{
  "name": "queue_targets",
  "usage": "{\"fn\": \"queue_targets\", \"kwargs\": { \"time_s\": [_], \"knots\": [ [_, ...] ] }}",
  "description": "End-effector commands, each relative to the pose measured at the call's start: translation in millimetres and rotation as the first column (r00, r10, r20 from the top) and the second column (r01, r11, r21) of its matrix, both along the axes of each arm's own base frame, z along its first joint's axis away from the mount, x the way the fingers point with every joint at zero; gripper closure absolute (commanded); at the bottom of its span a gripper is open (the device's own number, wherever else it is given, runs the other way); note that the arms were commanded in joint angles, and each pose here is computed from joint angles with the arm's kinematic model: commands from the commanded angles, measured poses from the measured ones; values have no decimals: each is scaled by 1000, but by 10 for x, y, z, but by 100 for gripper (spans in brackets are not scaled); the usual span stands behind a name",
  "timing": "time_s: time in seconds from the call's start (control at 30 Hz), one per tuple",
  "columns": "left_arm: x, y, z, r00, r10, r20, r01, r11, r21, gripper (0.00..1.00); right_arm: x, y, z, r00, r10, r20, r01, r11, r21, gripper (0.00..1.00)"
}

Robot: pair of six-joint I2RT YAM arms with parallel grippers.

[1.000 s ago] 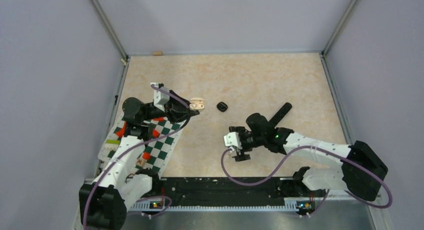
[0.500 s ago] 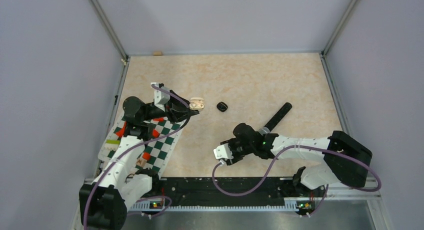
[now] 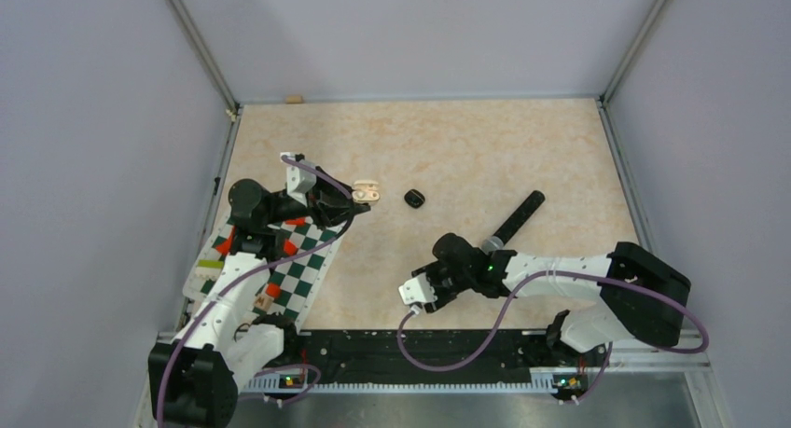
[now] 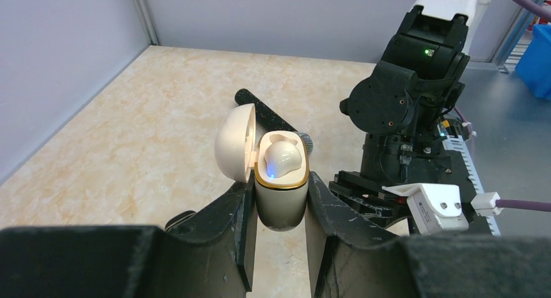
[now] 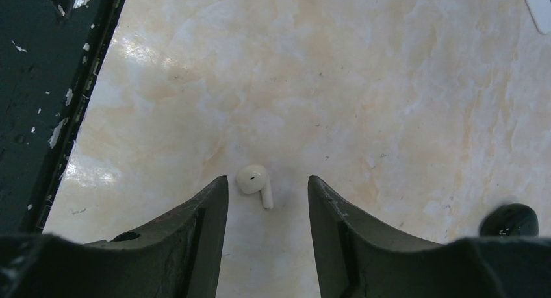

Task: Insert the wireless bluetooth earbuds into the charging case
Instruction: Pick up the earbud from the center of the board.

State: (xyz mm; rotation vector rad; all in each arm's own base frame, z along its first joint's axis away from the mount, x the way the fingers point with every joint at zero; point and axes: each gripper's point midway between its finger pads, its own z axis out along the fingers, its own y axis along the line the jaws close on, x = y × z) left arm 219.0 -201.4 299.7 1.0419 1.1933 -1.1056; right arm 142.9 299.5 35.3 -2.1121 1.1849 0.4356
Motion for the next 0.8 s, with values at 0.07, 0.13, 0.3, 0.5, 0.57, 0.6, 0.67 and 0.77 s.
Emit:
{"fn": "queue_targets", "kwargs": {
  "time_s": [0.07,0.13,0.3,0.5,0.57,0.6,0.67,0.77],
  "knots": [
    [-4,24,94,999,19,40,-19,1000,-11,89,50,84,5,999,-11,34,10,1000,22,49],
    [-5,28,107,999,22,44,-21,1000,-12,89,120,126,18,998,-43,50,41,998,39,48],
    [-2,28,98,999,22,40,-22,1000,-12,89,160,163,-5,996,-79,44,77,996,48,47],
    [-1,29,97,999,25,38,-24,1000,-13,89,241,234,26,987,-158,17,157,986,64,49],
    [0,29,100,999,26,39,-25,1000,-13,89,284,274,56,982,-190,7,189,979,73,50],
    [4,32,104,999,27,39,-27,1000,-14,89,313,279,46,977,-212,6,211,975,72,51],
    [7,33,105,999,29,38,-29,999,-15,89,406,303,61,965,-262,16,260,962,77,54],
    [-1,36,112,999,29,39,-28,999,-15,89,509,307,59,947,-319,34,316,946,73,55]
  ]
}}
